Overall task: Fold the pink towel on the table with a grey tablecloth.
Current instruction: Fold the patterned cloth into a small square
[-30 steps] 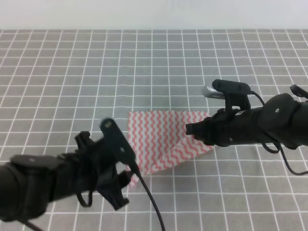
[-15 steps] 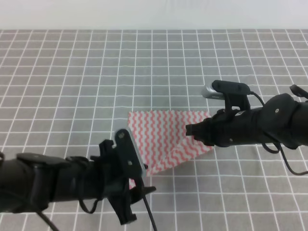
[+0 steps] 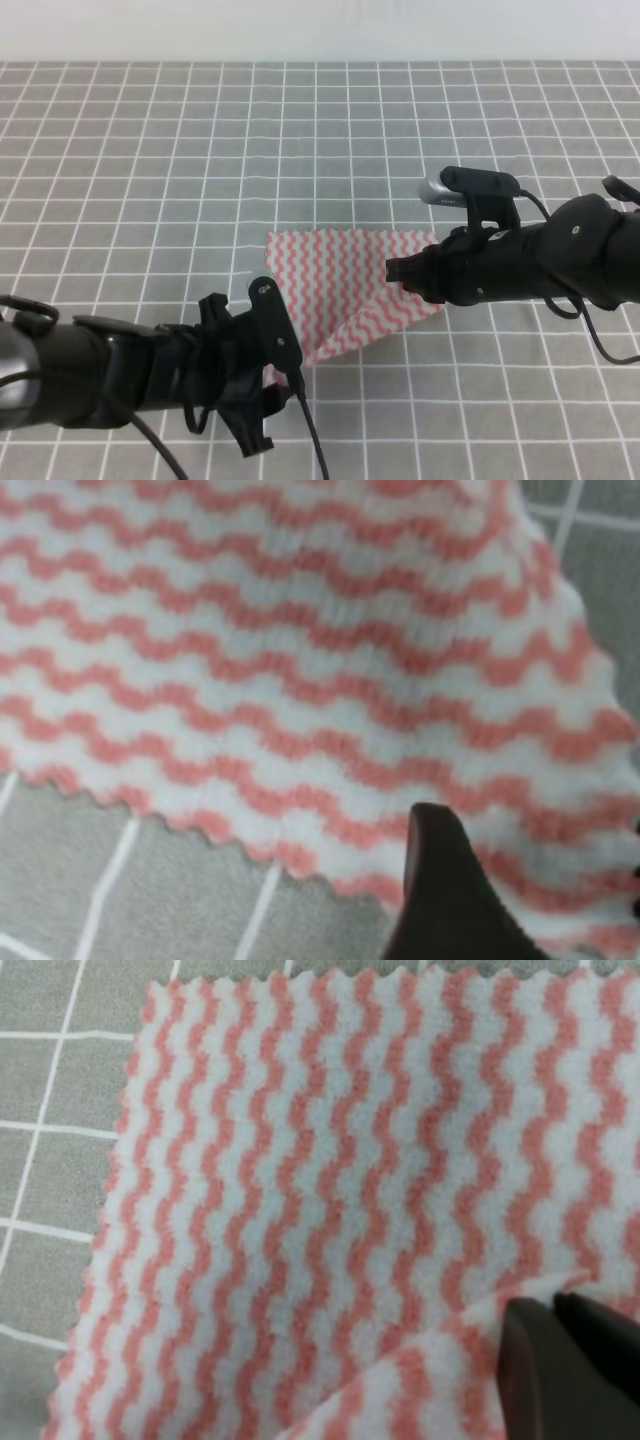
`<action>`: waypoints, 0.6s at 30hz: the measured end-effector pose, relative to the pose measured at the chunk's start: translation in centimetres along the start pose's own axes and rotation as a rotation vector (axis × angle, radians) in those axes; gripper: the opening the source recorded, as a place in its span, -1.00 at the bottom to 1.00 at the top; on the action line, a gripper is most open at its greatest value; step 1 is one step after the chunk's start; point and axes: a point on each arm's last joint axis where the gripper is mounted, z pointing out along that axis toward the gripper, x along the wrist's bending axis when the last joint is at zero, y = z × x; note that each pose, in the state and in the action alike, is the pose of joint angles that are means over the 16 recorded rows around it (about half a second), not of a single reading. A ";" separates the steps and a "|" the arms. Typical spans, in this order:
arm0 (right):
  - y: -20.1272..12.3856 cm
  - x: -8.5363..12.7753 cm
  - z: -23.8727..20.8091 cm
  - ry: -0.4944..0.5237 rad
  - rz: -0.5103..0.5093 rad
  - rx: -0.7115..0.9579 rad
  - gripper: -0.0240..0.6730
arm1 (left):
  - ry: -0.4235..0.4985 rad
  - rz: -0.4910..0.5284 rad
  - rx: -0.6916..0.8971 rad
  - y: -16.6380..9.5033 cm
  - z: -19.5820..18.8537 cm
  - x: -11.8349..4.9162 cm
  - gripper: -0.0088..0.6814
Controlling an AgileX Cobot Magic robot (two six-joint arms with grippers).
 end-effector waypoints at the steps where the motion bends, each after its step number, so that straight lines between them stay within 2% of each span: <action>1: 0.0 0.0 0.0 0.000 -0.001 0.000 -0.97 | 0.004 -0.002 0.007 -0.1 0.1 0.1 0.05; 8: 0.0 0.0 0.0 0.000 -0.004 0.002 -0.97 | 0.022 -0.015 0.038 -0.3 0.5 0.4 -0.16; 18: -0.1 0.0 0.0 -0.001 -0.010 0.005 -0.97 | 0.032 -0.020 0.030 -0.1 0.3 0.6 -0.73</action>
